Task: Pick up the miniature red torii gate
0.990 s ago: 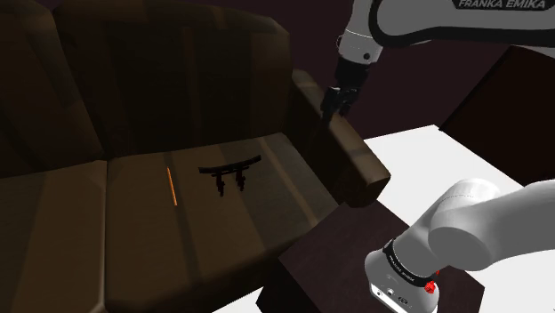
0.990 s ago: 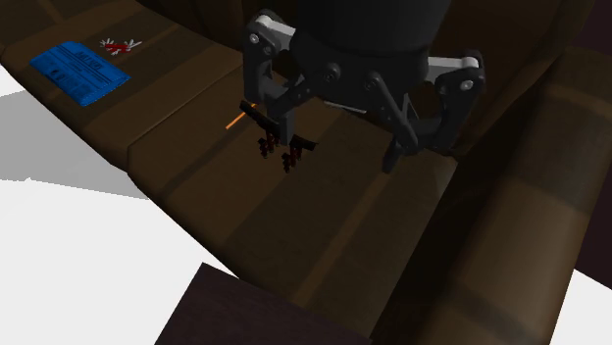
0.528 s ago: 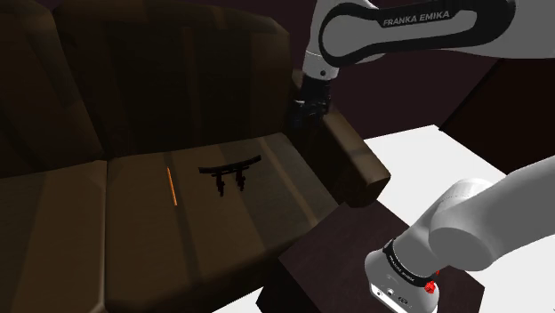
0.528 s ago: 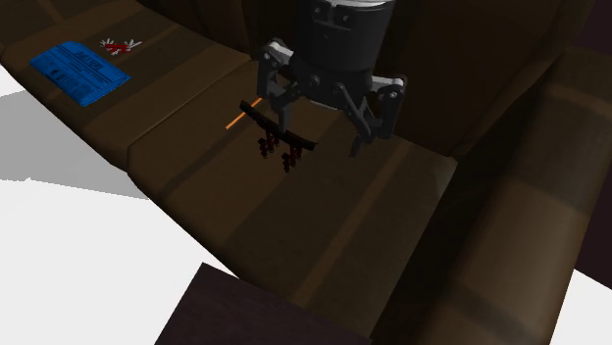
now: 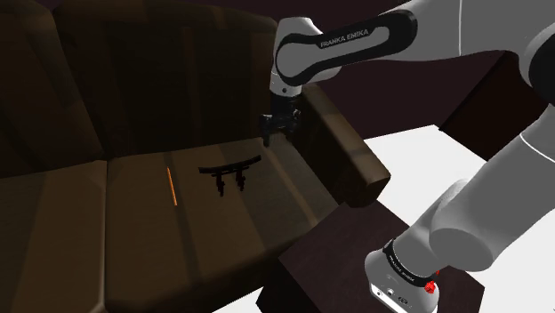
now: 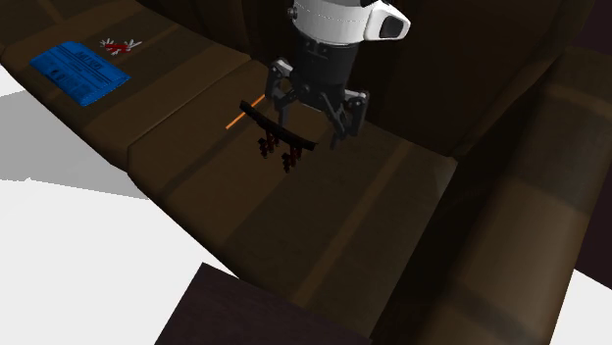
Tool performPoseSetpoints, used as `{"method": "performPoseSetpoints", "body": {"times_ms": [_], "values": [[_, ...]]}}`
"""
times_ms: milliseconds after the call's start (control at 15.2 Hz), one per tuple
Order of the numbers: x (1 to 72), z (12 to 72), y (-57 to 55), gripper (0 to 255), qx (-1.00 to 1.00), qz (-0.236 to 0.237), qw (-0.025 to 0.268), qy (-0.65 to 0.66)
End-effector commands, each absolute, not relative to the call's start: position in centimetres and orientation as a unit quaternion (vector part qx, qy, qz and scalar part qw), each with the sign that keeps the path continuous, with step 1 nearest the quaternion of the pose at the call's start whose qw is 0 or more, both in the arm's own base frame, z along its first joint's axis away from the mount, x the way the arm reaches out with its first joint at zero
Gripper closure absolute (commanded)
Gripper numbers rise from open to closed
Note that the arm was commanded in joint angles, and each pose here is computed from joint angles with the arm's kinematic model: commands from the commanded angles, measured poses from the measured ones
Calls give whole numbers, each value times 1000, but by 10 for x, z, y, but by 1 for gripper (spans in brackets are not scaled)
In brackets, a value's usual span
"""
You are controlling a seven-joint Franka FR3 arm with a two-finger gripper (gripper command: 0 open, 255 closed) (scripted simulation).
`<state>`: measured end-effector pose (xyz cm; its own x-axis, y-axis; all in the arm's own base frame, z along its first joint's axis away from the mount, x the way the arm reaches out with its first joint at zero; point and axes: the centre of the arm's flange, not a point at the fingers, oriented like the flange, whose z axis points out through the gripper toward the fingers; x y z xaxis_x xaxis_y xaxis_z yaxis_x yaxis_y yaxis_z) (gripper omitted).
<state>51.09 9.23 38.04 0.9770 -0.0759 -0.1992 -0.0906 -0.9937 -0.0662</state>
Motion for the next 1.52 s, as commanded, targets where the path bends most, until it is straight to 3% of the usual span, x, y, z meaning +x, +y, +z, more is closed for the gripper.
{"method": "performPoseSetpoints", "body": {"times_ms": [0,858,1452], "values": [[528,355,101,0,-992,107,42,53],[631,216,144,0,-978,159,65,120],[631,176,144,0,-978,159,65,120]]}}
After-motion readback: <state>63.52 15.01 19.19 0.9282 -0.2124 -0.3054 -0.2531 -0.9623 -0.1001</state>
